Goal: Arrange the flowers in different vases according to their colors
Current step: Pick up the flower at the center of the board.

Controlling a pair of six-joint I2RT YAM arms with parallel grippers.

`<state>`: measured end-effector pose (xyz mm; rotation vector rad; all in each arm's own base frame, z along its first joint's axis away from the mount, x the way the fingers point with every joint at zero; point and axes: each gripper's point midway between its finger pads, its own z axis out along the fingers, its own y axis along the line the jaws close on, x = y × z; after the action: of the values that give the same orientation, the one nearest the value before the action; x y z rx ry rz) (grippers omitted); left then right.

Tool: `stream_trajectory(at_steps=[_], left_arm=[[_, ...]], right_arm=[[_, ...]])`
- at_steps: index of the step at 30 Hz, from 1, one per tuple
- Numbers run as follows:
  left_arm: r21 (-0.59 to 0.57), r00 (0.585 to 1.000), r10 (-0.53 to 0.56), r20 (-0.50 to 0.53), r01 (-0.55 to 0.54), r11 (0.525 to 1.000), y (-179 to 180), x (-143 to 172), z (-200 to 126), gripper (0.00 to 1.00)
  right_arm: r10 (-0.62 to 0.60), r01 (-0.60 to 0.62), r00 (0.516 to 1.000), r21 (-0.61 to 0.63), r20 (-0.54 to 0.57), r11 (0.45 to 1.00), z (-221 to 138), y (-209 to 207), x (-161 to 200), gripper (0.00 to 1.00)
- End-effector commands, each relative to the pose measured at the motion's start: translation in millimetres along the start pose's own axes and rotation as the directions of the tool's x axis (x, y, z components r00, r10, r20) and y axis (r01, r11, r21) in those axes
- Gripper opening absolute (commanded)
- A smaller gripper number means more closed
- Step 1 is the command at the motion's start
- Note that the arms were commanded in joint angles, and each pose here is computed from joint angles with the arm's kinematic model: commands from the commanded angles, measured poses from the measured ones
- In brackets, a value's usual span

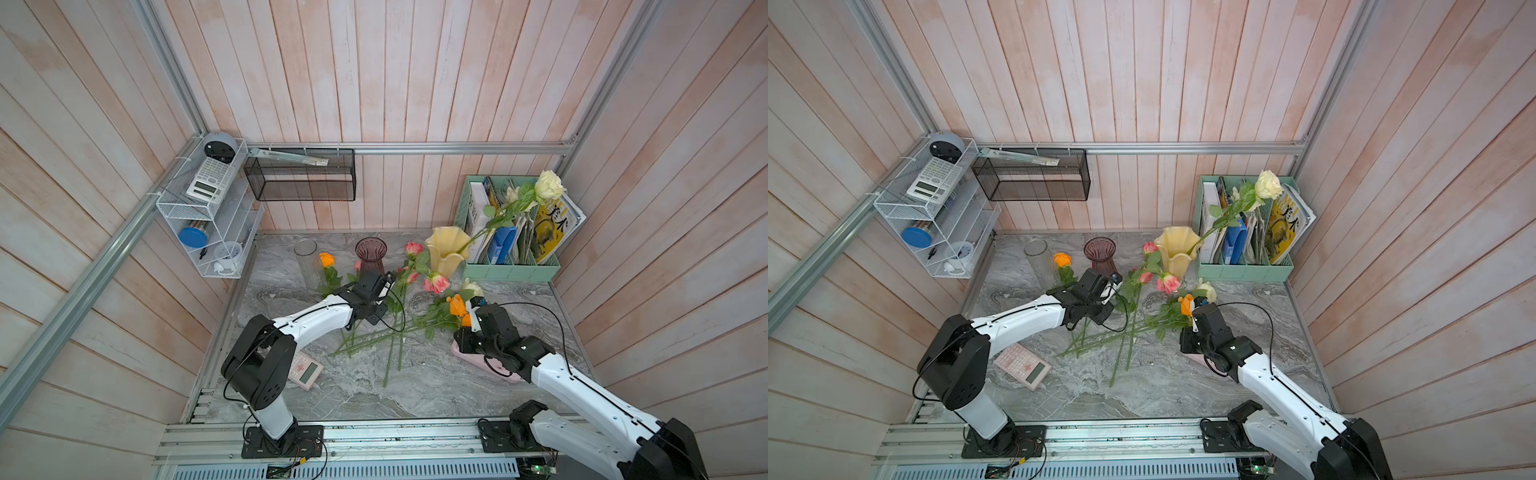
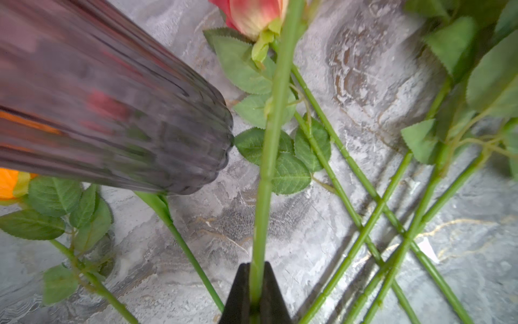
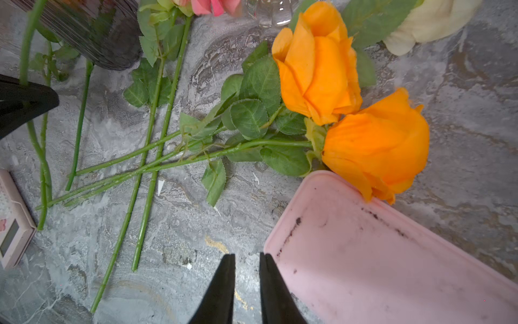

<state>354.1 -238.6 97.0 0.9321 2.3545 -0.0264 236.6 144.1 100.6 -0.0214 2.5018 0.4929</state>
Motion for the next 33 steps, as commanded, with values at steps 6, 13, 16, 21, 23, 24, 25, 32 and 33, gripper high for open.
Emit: stream_trajectory(at_steps=[6, 13, 16, 21, 23, 24, 25, 32, 33], left_arm=[[-0.032, 0.992, -0.041, 0.116, 0.045, 0.998, 13.5, -27.2, -26.8, 0.03], [0.039, 0.972, -0.028, 0.232, 0.020, 0.999, 6.3, -44.1, -68.9, 0.03], [0.073, 0.968, -0.019, 0.252, 0.001, 0.997, 1.1, -46.7, -81.8, 0.03], [0.055, 0.973, -0.003, 0.230, -0.010, 0.998, 3.2, -39.0, -86.0, 0.03], [0.029, 0.972, -0.002, 0.234, -0.005, 1.000, 8.1, -38.2, -90.0, 0.03], [0.013, 0.972, -0.001, 0.233, -0.002, 1.000, 11.4, -37.4, -92.4, 0.03], [-0.002, 0.973, 0.003, 0.231, -0.003, 1.000, 14.5, -36.3, -95.4, 0.03], [-0.126, 0.983, 0.010, 0.182, 0.013, 0.992, 41.2, -25.5, -120.0, 0.03], [-0.136, 0.984, 0.009, 0.176, 0.015, 0.991, 43.5, -24.4, -123.4, 0.03]], right_arm=[[-0.003, 0.003, 1.000, -0.007, 0.000, 1.000, -0.6, -0.6, 2.0, 0.23], [-0.001, 0.001, 1.000, -0.001, -0.004, 1.000, -0.2, -2.3, 4.1, 0.22], [0.000, 0.000, 1.000, -0.003, -0.003, 1.000, -0.2, -2.1, 4.2, 0.23], [0.002, -0.003, 1.000, -0.006, -0.001, 1.000, -0.8, -1.5, 3.6, 0.23], [0.003, -0.003, 1.000, -0.007, -0.002, 1.000, -0.6, -1.4, 3.9, 0.23], [0.004, -0.004, 1.000, -0.007, -0.003, 1.000, -0.8, -1.3, 3.8, 0.23], [0.004, -0.004, 1.000, -0.007, -0.001, 1.000, -0.9, -1.1, 3.3, 0.23], [0.004, -0.004, 1.000, -0.011, -0.004, 1.000, -0.6, 0.0, 2.9, 0.23], [0.005, -0.005, 1.000, -0.014, -0.002, 1.000, -0.4, 0.7, 2.4, 0.24]])
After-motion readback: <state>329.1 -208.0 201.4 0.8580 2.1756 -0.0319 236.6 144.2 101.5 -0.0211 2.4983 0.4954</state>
